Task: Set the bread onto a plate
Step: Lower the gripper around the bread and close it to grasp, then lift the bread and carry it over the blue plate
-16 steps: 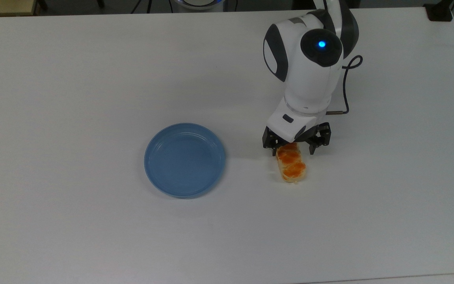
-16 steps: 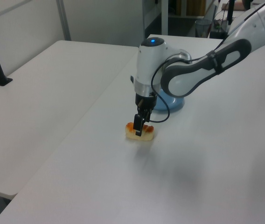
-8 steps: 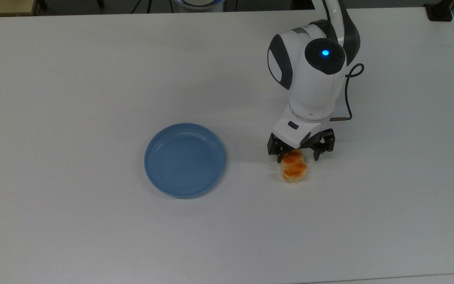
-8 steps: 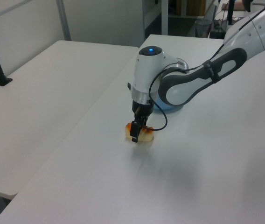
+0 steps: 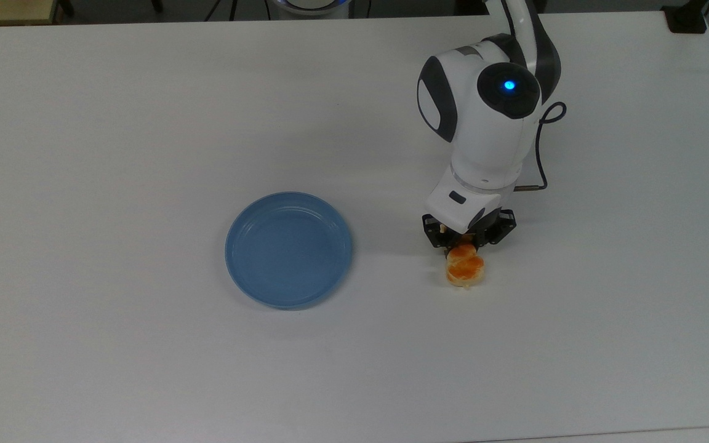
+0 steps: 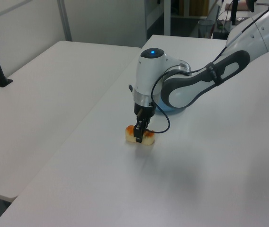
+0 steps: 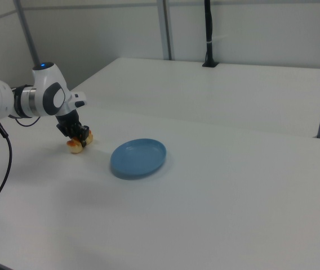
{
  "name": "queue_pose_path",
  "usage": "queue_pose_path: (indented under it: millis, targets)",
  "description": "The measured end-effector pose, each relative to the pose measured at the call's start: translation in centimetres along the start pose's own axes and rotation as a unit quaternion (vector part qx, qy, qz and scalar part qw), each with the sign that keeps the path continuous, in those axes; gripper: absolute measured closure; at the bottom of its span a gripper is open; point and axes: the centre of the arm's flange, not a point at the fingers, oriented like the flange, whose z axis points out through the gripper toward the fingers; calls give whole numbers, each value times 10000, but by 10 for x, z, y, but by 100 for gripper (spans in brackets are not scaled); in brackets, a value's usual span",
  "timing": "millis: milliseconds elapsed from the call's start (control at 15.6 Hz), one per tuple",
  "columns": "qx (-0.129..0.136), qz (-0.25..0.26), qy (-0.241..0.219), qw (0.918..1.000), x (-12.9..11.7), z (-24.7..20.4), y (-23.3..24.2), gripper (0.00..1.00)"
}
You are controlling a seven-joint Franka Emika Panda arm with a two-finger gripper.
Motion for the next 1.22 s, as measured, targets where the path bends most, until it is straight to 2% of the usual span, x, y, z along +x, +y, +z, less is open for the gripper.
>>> queue_pose_path:
  millis: [64, 384, 640, 896, 1216]
  targets:
    - [-15, -1, 20, 10000, 1, -1, 1, 69]
    - [-202, -114, 118, 9997, 15, -23, 32, 69]
    - [-480, -376, -82, 9981, 24, -49, 87, 68]
    - [-556, -442, -115, 9974, 32, -76, 149, 67]
    - [-615, -433, -342, 9966, 26, -64, 199, 64]
